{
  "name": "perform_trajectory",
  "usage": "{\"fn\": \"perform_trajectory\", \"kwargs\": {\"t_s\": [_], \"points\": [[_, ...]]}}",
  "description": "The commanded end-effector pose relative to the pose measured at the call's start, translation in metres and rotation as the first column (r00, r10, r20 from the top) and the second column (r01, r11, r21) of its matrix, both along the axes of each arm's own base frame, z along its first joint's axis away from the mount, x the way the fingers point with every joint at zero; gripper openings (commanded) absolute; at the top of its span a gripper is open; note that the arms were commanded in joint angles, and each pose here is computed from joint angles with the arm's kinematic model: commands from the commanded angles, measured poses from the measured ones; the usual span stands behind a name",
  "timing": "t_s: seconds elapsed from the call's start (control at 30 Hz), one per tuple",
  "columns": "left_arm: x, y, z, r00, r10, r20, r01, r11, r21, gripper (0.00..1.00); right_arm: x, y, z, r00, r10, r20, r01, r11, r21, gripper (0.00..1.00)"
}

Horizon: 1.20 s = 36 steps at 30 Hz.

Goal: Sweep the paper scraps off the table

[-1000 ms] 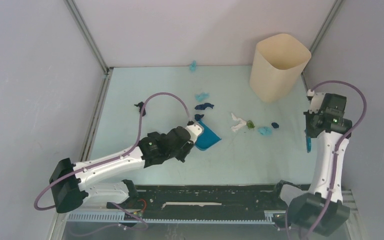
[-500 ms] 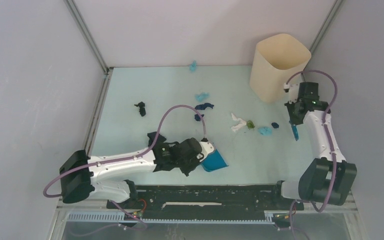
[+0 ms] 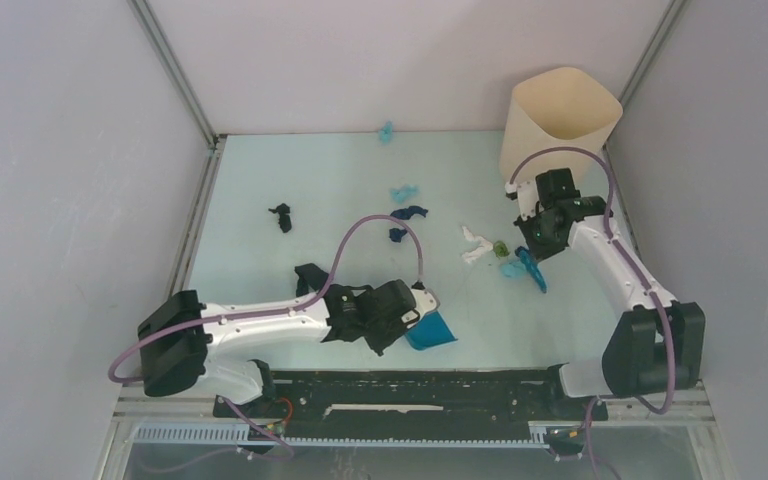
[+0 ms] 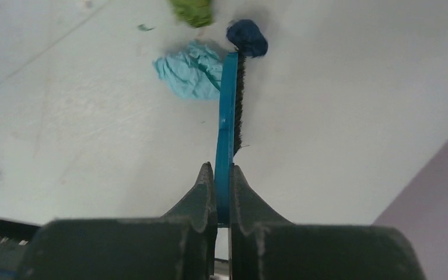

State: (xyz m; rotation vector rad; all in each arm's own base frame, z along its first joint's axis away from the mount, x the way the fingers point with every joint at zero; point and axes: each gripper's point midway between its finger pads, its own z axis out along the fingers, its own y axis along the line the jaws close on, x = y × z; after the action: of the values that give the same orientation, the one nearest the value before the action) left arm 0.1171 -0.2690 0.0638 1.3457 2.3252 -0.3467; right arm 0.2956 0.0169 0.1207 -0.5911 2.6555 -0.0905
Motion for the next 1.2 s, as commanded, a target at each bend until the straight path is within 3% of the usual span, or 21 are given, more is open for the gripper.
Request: {"fn": "perform_trajectory", "kwargs": {"t_s": [0.0,0.13,0.3,0.6,0.87,1.03,1.17], "points": [[0.006,-0.012,0.010,1.000,0.021,0.019,-0.020,0.999,-0.028,0.00,-0.050,0.045,0.010,0.993,0.095,-0.068,-0.083,0.985,0.151,0.00],[0.006,-0.014,0.009,1.000,0.019,0.015,-0.019,0.999,-0.027,0.00,-0.073,0.060,0.018,0.986,0.157,-0.055,-0.146,0.975,0.166,0.00],[0.001,-0.015,0.003,1.000,-0.002,-0.011,0.001,1.000,-0.019,0.00,-0.065,0.039,0.047,0.988,0.133,0.075,-0.138,0.988,0.074,0.00],[0.012,-0.025,0.007,0.997,0.078,-0.007,-0.078,0.997,0.007,0.00,0.010,-0.011,0.089,0.938,0.114,0.329,-0.047,0.978,-0.205,0.00],[0.017,-0.045,0.016,0.995,0.095,-0.025,-0.095,0.995,-0.003,0.00,0.051,0.007,0.048,0.953,0.137,0.269,-0.080,0.974,-0.213,0.00],[0.026,-0.062,0.023,0.996,0.086,-0.018,-0.086,0.996,0.007,0.00,0.030,0.045,0.009,0.977,0.183,0.113,-0.170,0.979,-0.111,0.00],[0.028,-0.075,0.023,0.997,0.077,-0.032,-0.077,0.997,0.004,0.00,-0.007,0.071,0.004,0.975,0.221,0.012,-0.221,0.975,0.024,0.00]]}}
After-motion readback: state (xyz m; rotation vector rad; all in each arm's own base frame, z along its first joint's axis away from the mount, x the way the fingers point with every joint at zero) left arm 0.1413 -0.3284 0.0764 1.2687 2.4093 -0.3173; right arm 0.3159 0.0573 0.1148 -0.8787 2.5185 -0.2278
